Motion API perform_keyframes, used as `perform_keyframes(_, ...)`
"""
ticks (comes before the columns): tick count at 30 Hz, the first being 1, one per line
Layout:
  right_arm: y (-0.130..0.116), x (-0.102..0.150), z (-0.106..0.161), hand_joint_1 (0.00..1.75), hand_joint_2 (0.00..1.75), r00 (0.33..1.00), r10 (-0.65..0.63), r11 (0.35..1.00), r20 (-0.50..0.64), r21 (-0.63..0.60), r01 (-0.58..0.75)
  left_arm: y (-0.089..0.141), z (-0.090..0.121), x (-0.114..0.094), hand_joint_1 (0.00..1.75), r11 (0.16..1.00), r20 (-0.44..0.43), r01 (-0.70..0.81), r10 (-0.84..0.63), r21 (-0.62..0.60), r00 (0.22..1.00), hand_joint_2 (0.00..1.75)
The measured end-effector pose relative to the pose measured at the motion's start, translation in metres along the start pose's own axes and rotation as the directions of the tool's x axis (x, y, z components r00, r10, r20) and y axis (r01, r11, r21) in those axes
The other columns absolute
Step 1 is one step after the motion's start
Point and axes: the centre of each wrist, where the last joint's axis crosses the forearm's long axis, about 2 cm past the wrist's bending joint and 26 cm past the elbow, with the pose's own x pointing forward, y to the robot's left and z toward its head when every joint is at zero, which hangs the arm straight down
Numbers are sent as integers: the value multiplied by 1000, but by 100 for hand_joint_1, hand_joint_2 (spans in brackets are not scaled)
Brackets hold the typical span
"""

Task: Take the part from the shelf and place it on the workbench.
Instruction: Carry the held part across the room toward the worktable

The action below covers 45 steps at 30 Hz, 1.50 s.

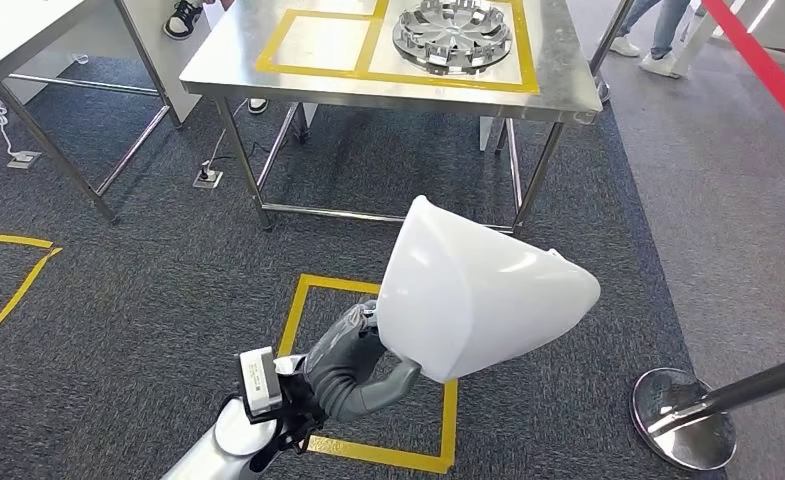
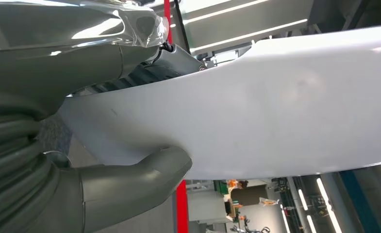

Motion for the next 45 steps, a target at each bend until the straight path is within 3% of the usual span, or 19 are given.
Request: perform_keyframes(45,5,2,0,0,0,999,15,1000,32,10,-15,2,0,3,175,999,2,43,-43,0,999,175)
